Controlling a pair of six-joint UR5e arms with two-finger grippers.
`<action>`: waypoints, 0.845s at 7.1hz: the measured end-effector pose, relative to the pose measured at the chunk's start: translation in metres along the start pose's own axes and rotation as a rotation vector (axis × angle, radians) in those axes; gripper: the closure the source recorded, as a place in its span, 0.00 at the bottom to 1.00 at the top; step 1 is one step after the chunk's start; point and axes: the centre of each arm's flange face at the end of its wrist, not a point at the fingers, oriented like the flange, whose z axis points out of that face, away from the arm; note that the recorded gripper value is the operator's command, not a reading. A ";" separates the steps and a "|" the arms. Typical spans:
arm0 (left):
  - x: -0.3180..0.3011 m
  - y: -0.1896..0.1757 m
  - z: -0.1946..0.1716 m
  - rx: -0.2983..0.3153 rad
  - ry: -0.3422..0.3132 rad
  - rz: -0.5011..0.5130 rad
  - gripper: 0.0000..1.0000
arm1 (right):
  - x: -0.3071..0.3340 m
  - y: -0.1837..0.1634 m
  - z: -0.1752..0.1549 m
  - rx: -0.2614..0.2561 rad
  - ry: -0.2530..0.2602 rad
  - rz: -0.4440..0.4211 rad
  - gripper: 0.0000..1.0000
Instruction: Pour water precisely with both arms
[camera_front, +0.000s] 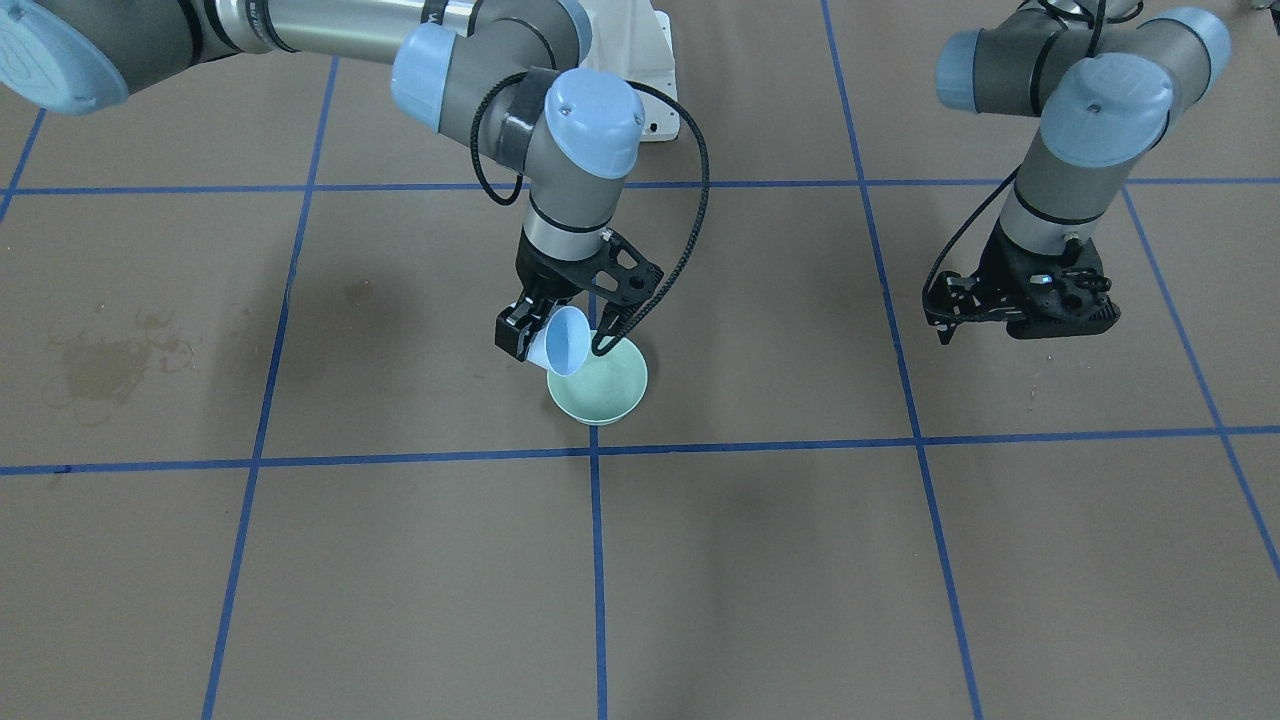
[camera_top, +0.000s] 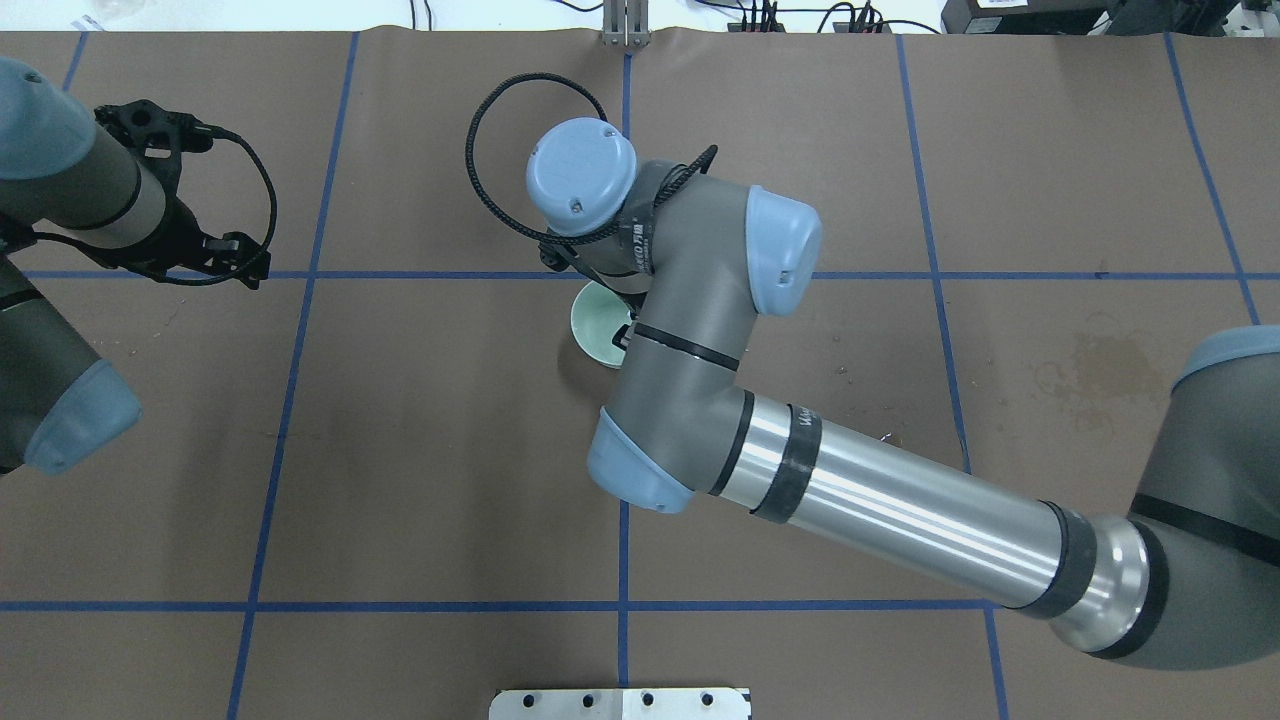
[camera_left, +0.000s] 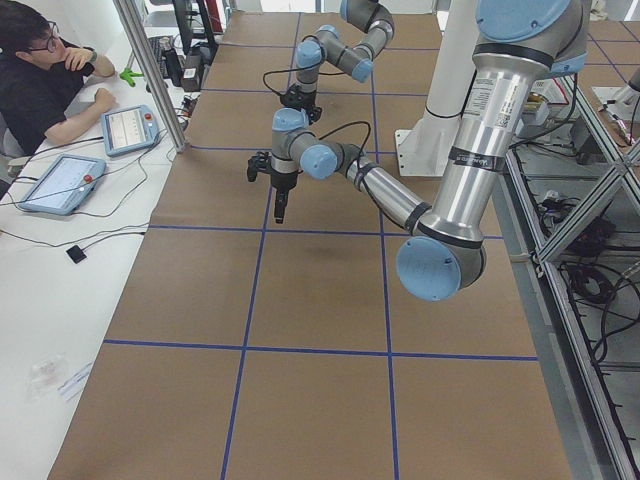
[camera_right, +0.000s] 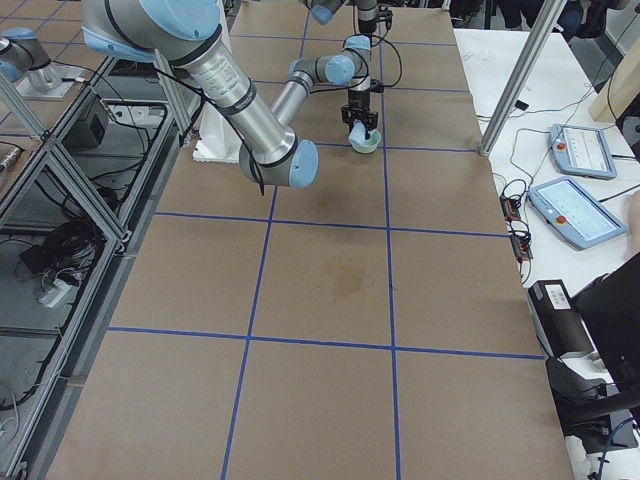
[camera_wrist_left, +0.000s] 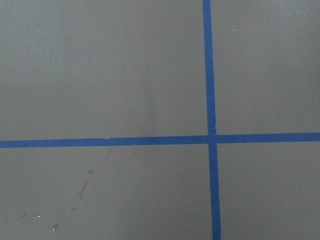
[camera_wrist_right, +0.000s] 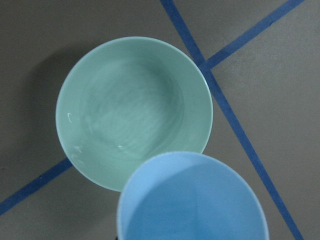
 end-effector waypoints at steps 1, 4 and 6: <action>0.000 0.000 0.000 0.001 0.001 -0.001 0.00 | 0.000 0.011 -0.020 0.075 -0.017 0.044 1.00; 0.001 -0.001 0.001 -0.001 -0.001 -0.012 0.00 | 0.034 0.069 -0.072 0.410 -0.077 0.329 1.00; 0.002 -0.001 0.001 -0.001 0.000 -0.015 0.00 | 0.104 0.124 -0.093 0.586 -0.077 0.657 1.00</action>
